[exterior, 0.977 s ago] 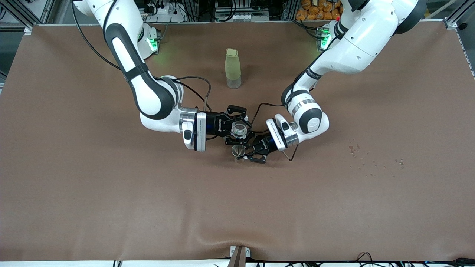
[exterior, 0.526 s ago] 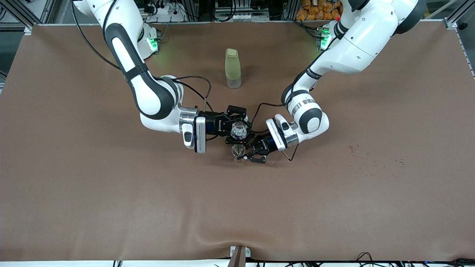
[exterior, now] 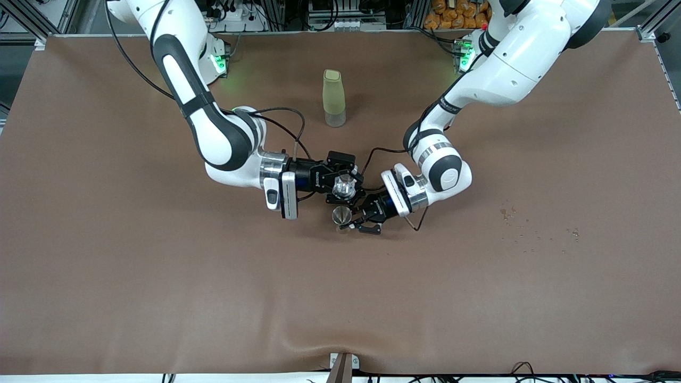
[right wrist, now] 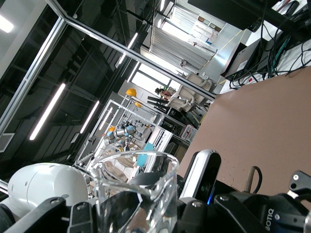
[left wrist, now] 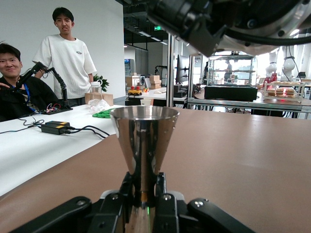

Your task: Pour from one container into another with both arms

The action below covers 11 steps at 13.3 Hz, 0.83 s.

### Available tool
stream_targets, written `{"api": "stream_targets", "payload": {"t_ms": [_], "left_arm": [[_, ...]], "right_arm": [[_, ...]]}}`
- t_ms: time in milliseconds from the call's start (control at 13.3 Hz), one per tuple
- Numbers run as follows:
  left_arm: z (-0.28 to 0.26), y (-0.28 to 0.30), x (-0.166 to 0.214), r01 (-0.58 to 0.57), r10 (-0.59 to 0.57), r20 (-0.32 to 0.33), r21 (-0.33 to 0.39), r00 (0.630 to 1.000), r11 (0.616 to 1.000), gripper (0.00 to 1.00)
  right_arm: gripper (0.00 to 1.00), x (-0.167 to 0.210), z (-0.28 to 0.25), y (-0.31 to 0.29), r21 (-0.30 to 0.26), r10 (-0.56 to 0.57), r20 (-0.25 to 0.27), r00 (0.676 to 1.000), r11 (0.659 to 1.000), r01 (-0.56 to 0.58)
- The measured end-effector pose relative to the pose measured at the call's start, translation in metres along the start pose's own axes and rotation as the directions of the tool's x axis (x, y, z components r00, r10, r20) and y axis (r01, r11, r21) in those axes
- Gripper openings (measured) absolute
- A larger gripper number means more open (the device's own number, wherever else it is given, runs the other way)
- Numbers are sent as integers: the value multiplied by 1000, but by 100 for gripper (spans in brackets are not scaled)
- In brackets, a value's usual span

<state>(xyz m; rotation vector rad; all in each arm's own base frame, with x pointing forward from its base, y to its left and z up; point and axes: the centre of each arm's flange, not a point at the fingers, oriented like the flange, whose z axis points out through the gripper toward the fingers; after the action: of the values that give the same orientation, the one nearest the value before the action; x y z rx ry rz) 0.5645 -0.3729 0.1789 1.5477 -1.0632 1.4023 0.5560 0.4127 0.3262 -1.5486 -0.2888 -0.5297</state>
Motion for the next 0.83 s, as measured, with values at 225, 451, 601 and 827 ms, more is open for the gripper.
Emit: {"api": "stream_targets", "payload": {"t_ms": [225, 451, 601, 827], "left_arm": [[0, 0, 0, 0, 0, 0, 0, 1000, 1000, 21], [0, 0, 0, 0, 0, 0, 0, 1000, 1000, 21], [0, 0, 0, 0, 0, 0, 0, 1000, 1000, 21], [0, 0, 0, 0, 0, 0, 0, 1000, 1000, 21]], "right_arm": [[12, -2, 0, 1, 3, 27, -19, 999, 1000, -27], [12, -4, 3, -1, 17, 65, -46, 997, 998, -65], [12, -6, 6, -2, 21, 90, -42, 995, 996, -89], [12, -7, 7, -2, 24, 130, -41, 991, 991, -129]]}}
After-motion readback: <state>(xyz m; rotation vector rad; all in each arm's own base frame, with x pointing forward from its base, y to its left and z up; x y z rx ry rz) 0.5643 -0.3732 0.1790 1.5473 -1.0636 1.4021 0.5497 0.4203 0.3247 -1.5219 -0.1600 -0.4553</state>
